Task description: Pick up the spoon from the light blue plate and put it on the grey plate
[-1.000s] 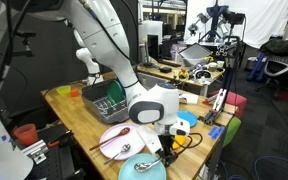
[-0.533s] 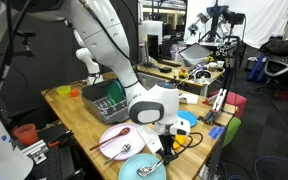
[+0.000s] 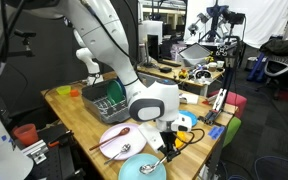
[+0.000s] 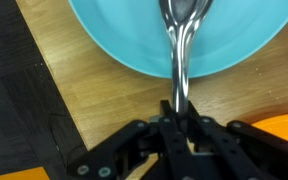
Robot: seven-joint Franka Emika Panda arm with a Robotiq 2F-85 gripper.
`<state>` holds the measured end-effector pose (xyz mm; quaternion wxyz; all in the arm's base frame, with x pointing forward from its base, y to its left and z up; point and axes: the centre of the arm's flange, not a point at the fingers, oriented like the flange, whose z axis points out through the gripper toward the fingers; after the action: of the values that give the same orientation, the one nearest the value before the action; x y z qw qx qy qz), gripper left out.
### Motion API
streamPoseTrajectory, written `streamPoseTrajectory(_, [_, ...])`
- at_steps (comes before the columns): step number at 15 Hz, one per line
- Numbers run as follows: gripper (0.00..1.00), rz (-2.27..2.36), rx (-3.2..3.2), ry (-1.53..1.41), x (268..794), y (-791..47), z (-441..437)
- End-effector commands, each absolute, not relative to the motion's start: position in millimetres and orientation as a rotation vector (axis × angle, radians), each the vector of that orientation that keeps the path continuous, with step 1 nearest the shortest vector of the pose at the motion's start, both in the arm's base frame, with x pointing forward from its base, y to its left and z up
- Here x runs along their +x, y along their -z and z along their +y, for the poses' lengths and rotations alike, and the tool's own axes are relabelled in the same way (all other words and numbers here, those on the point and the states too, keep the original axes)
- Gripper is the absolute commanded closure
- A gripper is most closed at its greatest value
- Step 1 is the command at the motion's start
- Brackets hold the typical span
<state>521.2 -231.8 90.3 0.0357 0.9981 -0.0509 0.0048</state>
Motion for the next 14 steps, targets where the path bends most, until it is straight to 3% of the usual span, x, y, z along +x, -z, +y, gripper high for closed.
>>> streamPoseTrajectory(1, [0.96,-0.131,3.076,-0.041,510,-112,-224])
streamPoseTrajectory(7, [0.96,0.051,3.116,-0.078,502,-145,-193])
streamPoseTrajectory(14, [0.96,0.649,3.017,0.056,495,-189,-142])
